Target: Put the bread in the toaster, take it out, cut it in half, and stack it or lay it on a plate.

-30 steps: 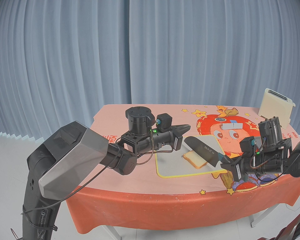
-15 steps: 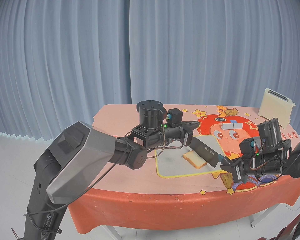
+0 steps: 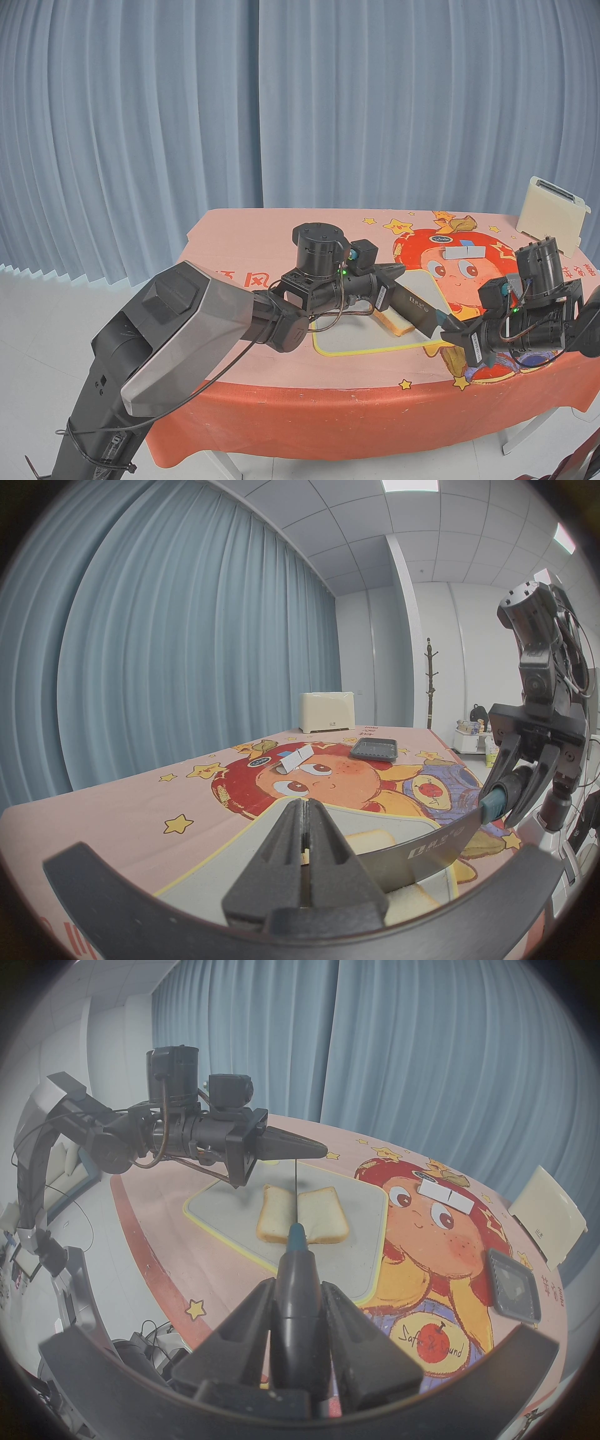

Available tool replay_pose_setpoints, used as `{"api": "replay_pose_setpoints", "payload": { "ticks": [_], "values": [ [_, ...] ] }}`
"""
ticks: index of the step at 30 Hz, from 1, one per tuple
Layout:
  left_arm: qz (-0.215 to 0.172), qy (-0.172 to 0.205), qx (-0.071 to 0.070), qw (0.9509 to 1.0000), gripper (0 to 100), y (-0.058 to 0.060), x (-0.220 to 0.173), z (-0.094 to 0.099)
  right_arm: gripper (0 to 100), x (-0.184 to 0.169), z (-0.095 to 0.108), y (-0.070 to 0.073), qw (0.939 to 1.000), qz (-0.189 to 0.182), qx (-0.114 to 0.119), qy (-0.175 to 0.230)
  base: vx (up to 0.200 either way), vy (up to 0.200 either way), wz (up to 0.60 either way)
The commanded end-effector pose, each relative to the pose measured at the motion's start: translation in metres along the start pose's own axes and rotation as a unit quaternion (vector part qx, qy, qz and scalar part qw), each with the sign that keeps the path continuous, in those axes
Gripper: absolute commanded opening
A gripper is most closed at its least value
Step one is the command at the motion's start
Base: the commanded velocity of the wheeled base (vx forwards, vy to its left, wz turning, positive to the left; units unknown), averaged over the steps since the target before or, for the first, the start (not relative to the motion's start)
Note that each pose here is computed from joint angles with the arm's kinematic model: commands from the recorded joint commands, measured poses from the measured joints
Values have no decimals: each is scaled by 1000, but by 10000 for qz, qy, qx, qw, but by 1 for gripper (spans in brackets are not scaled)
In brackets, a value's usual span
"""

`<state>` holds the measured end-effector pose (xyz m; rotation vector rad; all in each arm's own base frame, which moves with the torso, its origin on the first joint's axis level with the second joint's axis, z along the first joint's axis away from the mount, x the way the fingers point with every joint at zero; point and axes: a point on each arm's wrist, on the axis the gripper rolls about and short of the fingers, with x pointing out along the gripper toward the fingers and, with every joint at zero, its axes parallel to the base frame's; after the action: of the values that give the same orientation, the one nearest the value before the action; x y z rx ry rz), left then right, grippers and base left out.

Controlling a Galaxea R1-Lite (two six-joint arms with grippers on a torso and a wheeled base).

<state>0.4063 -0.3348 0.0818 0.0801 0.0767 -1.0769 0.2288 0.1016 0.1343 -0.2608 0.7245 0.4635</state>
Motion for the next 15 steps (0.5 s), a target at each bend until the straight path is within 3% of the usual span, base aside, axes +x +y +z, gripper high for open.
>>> {"api": "replay_pose_setpoints", "payload": {
  "ticks": [1, 15],
  "values": [
    [-22, 118, -23, 9999, 0, -1, 3, -11, 0, -1, 0, 0, 10000, 0, 0, -17, 0, 0, 0],
    [-26, 76, -4, 10000, 0, -1, 4, -9, 0, 3, -16, 2, 9996, 38, 0, 295, 0, 0, 0]
  ]
}}
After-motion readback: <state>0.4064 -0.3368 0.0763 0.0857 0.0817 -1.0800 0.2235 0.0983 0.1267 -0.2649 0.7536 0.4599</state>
